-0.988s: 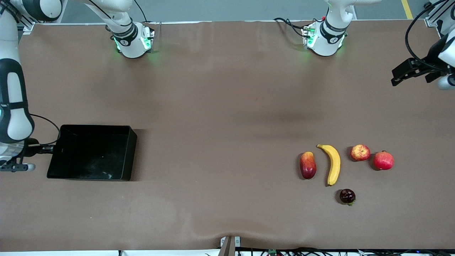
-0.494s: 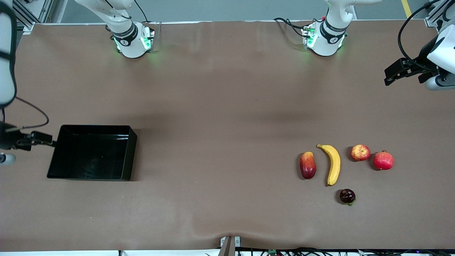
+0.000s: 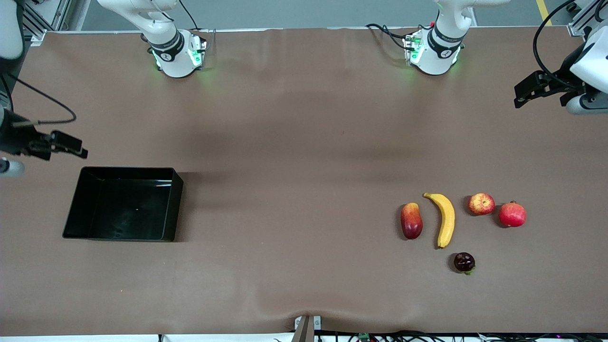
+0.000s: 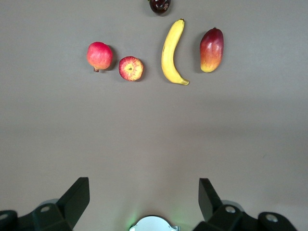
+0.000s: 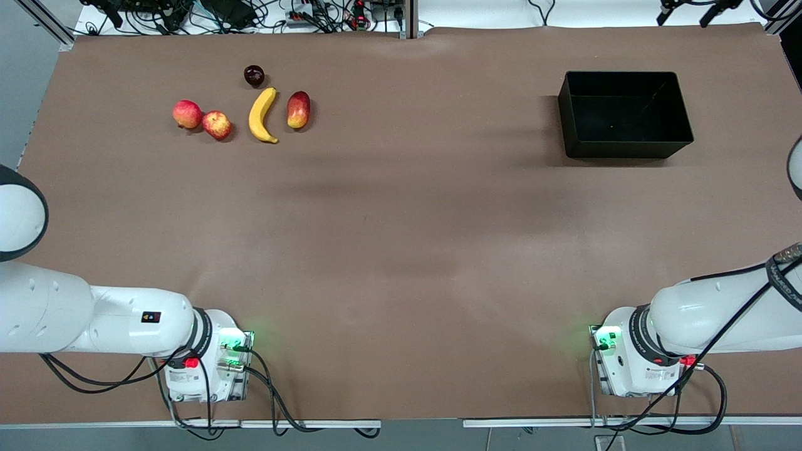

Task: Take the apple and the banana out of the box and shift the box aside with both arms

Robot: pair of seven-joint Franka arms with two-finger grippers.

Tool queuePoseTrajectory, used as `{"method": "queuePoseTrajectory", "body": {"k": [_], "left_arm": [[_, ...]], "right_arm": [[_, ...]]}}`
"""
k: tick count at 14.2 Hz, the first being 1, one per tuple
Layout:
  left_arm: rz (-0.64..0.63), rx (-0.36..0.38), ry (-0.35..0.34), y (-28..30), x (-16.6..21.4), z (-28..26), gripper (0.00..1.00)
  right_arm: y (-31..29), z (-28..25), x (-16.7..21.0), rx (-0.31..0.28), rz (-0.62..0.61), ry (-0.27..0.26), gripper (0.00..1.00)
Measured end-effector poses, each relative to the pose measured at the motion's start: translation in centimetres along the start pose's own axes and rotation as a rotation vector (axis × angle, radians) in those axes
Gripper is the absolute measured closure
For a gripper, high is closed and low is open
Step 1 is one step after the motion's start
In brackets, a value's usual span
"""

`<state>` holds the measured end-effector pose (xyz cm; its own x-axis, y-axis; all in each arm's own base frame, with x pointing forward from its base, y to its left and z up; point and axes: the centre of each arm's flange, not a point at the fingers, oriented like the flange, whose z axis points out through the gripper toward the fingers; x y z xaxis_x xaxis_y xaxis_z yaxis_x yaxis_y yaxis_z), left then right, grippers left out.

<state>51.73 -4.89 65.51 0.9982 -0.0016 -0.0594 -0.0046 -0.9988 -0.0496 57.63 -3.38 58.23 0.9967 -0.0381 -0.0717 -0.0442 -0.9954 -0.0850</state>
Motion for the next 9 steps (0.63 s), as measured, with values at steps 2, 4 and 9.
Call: {"method": "queuePoseTrajectory", "body": {"k": [2,4,9], "left_arm": [[0.003,0.001,-0.004,0.0,-0.3,-0.2,0.00],[0.008,0.000,-0.004,0.1,-0.5,-0.3,0.00],[0.016,0.000,-0.004,-0.1,-0.5,-0.3,0.00]], "right_arm": [[0.1,-0.9,-1.4,0.001,0.072,-0.022,0.00],[0.0,-1.5,-1.9,0.002,0.092,-0.019,0.00],[-0.1,-2.2,-2.5,-0.006,0.094,-0.011,0.00]]}}
